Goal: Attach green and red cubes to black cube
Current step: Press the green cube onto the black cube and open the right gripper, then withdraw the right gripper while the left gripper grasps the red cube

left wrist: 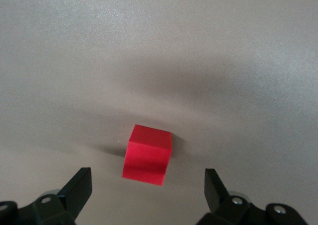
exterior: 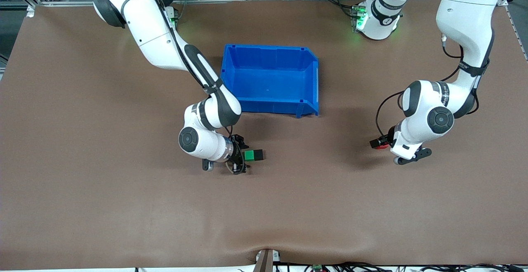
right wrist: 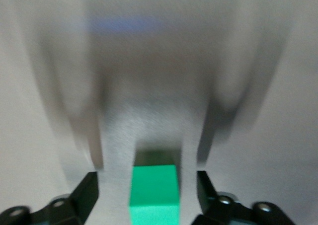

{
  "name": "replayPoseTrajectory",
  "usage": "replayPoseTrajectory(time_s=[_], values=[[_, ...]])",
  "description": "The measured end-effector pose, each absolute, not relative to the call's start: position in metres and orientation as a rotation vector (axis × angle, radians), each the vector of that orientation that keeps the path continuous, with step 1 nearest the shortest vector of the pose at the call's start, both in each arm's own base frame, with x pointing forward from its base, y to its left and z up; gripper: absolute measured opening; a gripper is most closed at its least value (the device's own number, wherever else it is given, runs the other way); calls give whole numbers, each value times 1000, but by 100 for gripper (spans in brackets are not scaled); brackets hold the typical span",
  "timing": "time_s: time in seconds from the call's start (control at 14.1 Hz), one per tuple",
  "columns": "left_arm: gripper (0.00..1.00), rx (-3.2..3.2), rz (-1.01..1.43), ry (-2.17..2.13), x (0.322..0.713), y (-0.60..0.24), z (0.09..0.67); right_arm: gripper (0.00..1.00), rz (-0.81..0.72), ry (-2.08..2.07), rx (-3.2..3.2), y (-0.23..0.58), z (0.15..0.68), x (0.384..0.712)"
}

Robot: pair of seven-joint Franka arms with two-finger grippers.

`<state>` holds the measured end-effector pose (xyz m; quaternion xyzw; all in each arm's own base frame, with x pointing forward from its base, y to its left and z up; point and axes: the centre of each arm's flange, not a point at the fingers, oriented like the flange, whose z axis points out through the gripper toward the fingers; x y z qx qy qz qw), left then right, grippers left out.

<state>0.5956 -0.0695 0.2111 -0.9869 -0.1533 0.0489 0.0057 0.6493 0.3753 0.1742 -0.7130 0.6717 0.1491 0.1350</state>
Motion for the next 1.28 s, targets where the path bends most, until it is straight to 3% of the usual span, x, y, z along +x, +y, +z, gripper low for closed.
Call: replayPoseTrajectory(time_s=[0.07, 0.21, 0.57, 0.78, 0.92, 1.28], values=[[100, -3091, 147, -480, 596, -70, 211, 100, 417, 1950, -2048, 367, 181, 657], [100, -3097, 127, -481, 597, -70, 206, 100, 374, 1952, -2006, 345, 203, 677], [100, -3105, 111, -477, 599, -73, 195, 100, 68, 1703, -2367, 286, 260, 711], [98, -3103, 107, -463, 601, -75, 194, 100, 97, 1454, -2632, 233, 283, 719], [90, -3092, 104, -429, 601, -75, 191, 100, 141, 1296, -2731, 167, 310, 733], [82, -3088, 94, -414, 603, -75, 192, 100, 187, 853, -2883, 26, 363, 746]])
